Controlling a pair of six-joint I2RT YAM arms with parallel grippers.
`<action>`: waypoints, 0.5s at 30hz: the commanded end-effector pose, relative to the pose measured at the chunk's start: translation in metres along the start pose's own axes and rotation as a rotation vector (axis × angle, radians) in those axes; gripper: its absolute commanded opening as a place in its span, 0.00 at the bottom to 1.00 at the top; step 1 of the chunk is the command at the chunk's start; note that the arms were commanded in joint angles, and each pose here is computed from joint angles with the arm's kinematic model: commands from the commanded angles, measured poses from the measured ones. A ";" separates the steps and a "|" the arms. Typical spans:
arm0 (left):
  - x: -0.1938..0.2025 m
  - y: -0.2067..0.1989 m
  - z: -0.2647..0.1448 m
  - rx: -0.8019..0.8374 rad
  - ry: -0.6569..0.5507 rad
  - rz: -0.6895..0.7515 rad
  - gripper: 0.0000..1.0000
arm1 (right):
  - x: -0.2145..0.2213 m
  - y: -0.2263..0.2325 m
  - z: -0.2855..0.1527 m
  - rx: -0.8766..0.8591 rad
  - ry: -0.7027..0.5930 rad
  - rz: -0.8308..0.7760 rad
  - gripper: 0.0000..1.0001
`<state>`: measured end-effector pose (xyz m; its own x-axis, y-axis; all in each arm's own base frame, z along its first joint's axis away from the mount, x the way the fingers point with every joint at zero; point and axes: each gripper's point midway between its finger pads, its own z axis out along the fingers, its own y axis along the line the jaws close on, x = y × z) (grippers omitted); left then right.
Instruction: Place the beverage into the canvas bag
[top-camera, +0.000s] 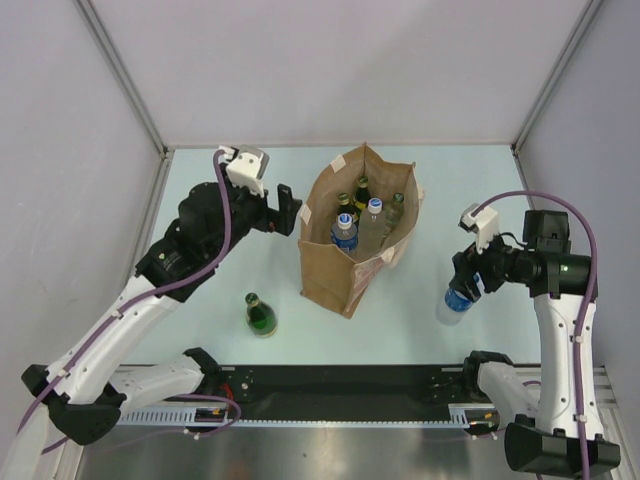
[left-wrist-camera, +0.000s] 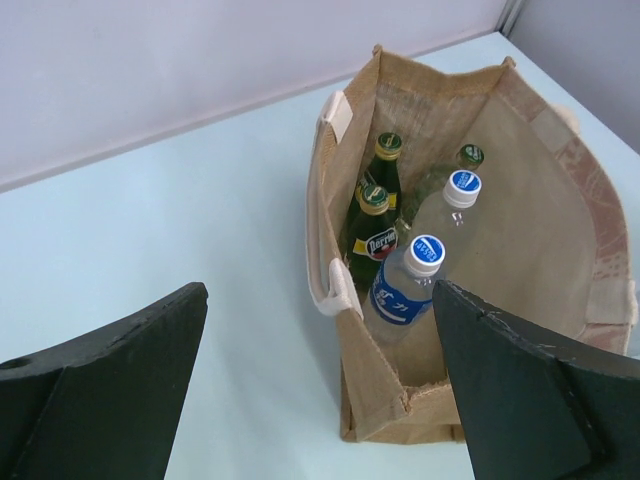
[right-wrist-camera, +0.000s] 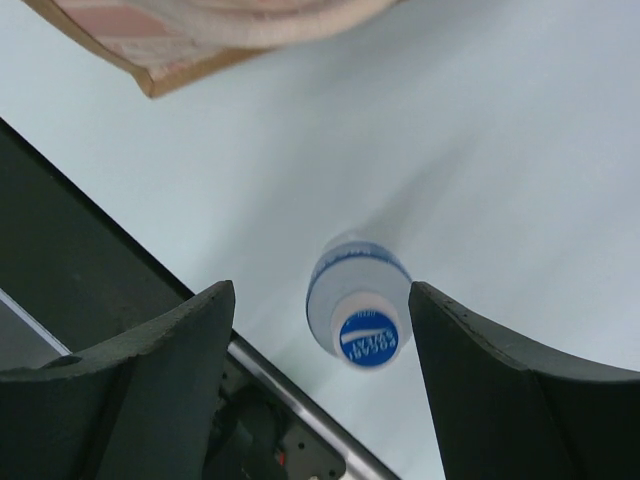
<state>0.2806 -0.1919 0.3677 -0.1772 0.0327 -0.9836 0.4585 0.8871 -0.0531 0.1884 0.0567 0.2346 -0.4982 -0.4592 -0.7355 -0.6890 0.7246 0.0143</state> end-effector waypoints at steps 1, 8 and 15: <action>0.001 0.005 -0.005 -0.025 -0.007 -0.028 1.00 | 0.028 -0.006 -0.008 0.085 0.107 0.015 0.75; 0.007 0.007 -0.008 -0.030 0.004 -0.029 1.00 | 0.045 -0.011 -0.002 0.119 0.163 0.065 0.71; 0.013 0.010 -0.013 -0.037 0.011 -0.038 1.00 | 0.047 -0.012 0.001 0.109 0.166 0.065 0.65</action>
<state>0.2752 -0.1855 0.3532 -0.2102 0.0401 -0.9768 0.4436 0.8943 -0.0587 0.1724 0.0303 0.1996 -0.6196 -0.4861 -0.6163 -0.6095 0.7927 -0.0125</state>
